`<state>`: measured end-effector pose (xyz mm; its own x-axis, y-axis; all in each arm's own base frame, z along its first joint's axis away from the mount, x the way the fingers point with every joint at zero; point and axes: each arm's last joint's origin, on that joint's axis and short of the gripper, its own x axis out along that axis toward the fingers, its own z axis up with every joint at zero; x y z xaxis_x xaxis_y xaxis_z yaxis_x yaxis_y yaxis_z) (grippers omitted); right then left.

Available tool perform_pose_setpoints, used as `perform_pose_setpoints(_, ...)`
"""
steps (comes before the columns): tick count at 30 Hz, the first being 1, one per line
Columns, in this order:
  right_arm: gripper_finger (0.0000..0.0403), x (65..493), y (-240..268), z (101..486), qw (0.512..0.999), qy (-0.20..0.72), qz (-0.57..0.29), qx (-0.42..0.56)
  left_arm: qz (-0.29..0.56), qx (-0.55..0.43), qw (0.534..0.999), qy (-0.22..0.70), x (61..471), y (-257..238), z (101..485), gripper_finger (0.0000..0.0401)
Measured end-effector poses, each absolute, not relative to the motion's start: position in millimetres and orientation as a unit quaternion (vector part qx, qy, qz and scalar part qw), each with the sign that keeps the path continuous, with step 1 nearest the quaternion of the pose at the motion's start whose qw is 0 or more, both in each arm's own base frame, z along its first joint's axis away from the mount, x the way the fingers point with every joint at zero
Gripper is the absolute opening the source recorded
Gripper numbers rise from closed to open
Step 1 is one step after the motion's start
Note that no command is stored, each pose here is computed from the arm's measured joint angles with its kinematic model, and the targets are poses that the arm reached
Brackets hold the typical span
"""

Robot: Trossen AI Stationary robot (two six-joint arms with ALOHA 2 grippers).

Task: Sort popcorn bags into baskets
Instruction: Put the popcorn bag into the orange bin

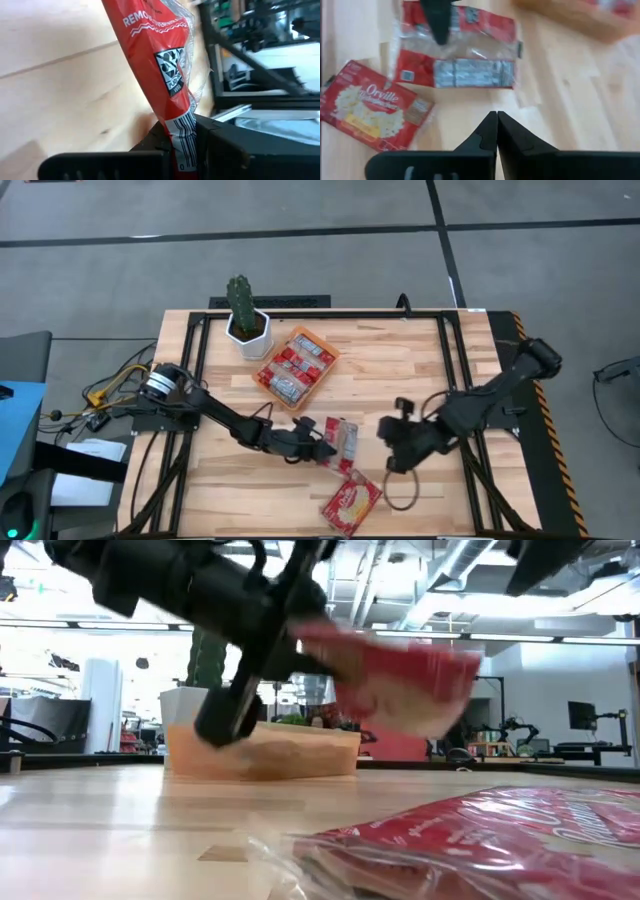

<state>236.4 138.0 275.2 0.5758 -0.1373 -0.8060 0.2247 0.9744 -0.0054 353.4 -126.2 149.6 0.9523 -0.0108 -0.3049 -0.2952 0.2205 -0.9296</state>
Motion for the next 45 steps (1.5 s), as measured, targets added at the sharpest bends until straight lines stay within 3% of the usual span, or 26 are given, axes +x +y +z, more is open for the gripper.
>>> perform_pose_setpoints(7,0.0018,200,136,293,0.891,0.425,-0.152,0.046,0.096,-0.641,0.761,0.033,345,-119,196,0.0007)
perform_pose_setpoints(16,0.0032,191,142,290,0.884,0.440,-0.155,0.034,0.239,-0.599,0.748,-0.157,336,-62,244,0.0007)
perform_pose_setpoints(26,0.0019,187,148,288,0.883,0.446,-0.144,0.019,0.387,-0.604,0.678,-0.163,335,17,220,0.0010)
perform_pose_setpoints(33,0.0030,182,151,288,0.882,0.451,-0.137,0.009,0.419,-0.611,0.648,-0.178,332,38,215,0.0015)
perform_pose_setpoints(38,0.0033,182,151,288,0.882,0.452,-0.137,0.007,0.422,-0.620,0.643,-0.155,331,39,211,0.0056)
perform_pose_setpoints(45,0.0020,182,151,288,0.882,0.452,-0.136,0.005,0.441,-0.613,0.642,-0.132,328,39,206,0.0153)
